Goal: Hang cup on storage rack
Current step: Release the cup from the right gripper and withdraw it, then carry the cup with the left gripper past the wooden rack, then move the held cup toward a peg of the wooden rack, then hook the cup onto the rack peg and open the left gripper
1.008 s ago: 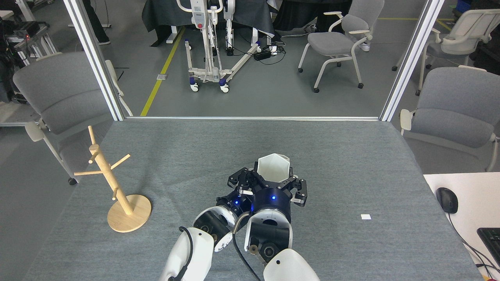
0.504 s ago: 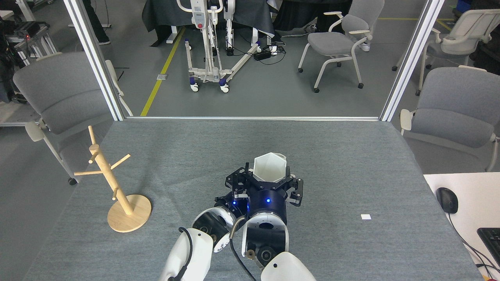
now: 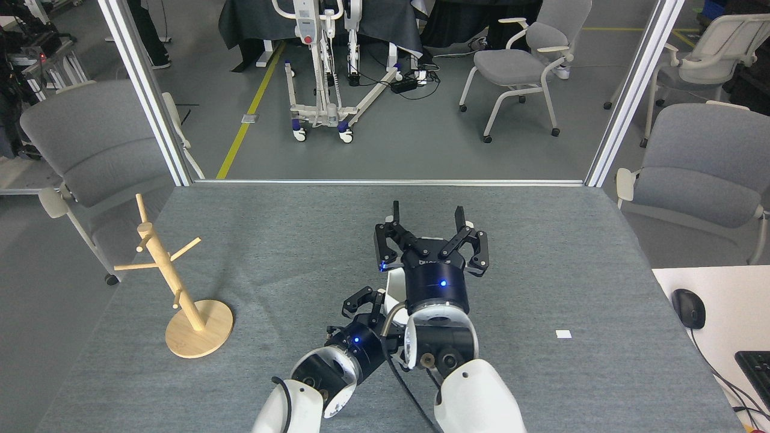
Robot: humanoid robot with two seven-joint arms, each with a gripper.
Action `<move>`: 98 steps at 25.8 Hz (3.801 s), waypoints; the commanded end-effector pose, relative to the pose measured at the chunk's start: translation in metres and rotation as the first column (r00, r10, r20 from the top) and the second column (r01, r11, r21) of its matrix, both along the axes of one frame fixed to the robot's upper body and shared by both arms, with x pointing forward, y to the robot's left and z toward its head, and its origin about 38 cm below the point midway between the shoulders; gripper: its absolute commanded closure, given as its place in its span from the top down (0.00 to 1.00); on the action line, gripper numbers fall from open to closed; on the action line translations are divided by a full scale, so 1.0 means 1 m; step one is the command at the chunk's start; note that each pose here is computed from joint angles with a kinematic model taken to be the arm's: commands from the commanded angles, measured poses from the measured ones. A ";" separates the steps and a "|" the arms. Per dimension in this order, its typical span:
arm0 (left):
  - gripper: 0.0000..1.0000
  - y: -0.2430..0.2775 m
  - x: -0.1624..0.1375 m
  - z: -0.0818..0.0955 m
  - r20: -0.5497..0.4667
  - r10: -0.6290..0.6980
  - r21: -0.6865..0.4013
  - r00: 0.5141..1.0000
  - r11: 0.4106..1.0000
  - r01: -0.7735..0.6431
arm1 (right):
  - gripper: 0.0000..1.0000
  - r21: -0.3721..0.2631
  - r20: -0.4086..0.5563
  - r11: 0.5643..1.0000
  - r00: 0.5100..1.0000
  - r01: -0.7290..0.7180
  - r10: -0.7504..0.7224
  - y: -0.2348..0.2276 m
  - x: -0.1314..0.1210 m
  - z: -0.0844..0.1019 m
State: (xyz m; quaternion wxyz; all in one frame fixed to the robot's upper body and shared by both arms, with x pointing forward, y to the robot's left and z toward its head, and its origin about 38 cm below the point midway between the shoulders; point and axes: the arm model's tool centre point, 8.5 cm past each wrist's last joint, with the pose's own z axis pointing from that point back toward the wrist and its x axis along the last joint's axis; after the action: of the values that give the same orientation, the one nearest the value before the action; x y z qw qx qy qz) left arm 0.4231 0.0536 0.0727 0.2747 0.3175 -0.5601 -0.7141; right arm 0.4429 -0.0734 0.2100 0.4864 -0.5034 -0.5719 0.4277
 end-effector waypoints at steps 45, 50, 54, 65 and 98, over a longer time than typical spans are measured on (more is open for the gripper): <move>0.00 0.376 -0.059 0.056 0.313 0.809 0.076 0.497 0.500 -0.862 | 0.99 -0.072 -0.118 0.995 0.991 -0.072 0.063 -0.189 -0.045 -0.121; 0.00 0.374 -0.056 0.056 0.316 0.807 0.083 0.499 0.501 -0.862 | 1.00 -0.077 -0.123 0.994 0.990 -0.074 0.064 -0.190 -0.047 -0.123; 0.00 0.373 -0.052 0.054 0.318 0.801 0.104 0.508 0.503 -0.858 | 0.99 -0.080 -0.124 0.994 0.990 -0.074 0.064 -0.191 -0.046 -0.122; 0.00 0.350 -0.041 0.052 0.331 0.761 0.134 0.557 0.547 -0.827 | 0.99 -0.076 -0.124 0.994 0.990 -0.078 0.068 -0.189 -0.041 -0.121; 0.91 0.328 -0.033 0.002 0.224 0.737 0.204 0.637 0.604 -0.770 | 0.99 -0.081 -0.167 0.994 0.984 -0.075 0.060 -0.196 -0.039 -0.135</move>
State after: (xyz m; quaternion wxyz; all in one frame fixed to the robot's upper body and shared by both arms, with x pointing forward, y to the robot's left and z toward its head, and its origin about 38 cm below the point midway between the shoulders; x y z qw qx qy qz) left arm 0.3898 0.3810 0.0821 0.4628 0.6083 -0.2837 -0.5791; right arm 0.4042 -0.2683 0.0750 0.4953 -0.4671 -0.5281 0.5074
